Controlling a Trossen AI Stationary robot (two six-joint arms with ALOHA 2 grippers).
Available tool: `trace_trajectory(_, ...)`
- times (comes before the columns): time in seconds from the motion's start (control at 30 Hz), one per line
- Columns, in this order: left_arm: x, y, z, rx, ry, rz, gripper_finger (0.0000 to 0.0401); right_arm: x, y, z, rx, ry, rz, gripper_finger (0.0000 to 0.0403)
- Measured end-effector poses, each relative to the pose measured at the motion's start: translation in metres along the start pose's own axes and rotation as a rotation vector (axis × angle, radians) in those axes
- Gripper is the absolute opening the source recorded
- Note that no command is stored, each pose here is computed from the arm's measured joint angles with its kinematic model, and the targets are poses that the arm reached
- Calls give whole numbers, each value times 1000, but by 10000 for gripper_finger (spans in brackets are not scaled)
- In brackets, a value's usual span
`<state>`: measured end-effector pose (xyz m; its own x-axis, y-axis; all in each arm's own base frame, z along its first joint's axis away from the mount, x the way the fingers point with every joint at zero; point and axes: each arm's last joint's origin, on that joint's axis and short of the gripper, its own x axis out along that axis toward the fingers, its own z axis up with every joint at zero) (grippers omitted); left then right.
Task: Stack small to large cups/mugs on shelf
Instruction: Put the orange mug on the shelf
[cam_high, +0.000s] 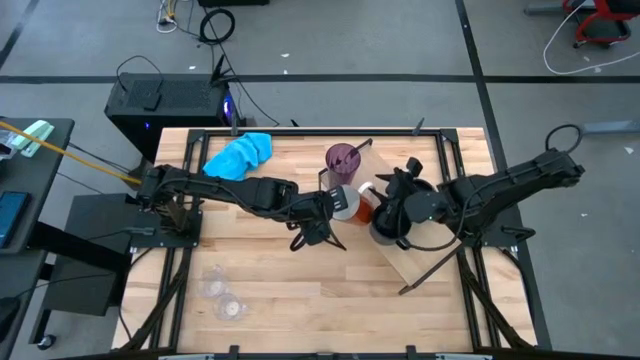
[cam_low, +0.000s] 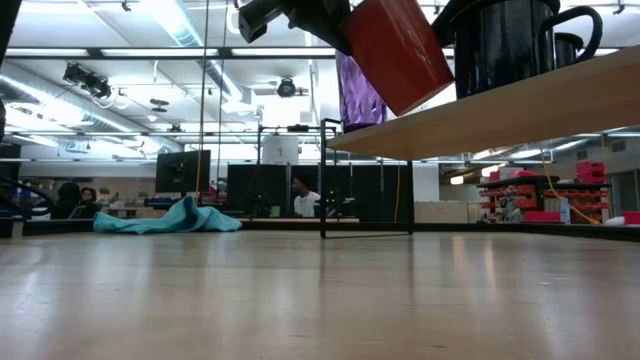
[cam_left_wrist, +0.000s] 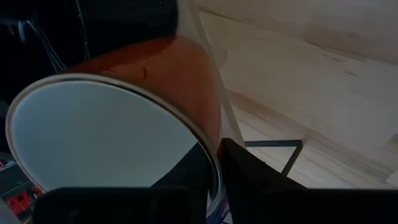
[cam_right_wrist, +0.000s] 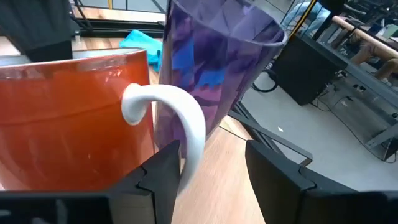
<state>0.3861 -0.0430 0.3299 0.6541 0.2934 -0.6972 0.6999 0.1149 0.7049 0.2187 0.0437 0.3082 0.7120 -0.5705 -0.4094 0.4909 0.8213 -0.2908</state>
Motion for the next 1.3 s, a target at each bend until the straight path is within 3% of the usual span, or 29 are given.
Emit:
trace_trajectory(0.4,0,1,0,7,3,7,42,7,0,2,25,-17,-22,125)
trace_trajectory(0.8,0,2,0,-22,-3,15,44,7,0,3,59,-25,-24,29)
trace_trajectory(1.0,-2,3,0,-65,-7,28,75,7,-1,1,27,-11,-36,29)
trace_trajectory(1.3,-2,4,0,-113,-4,33,91,8,0,0,51,-7,-41,22)
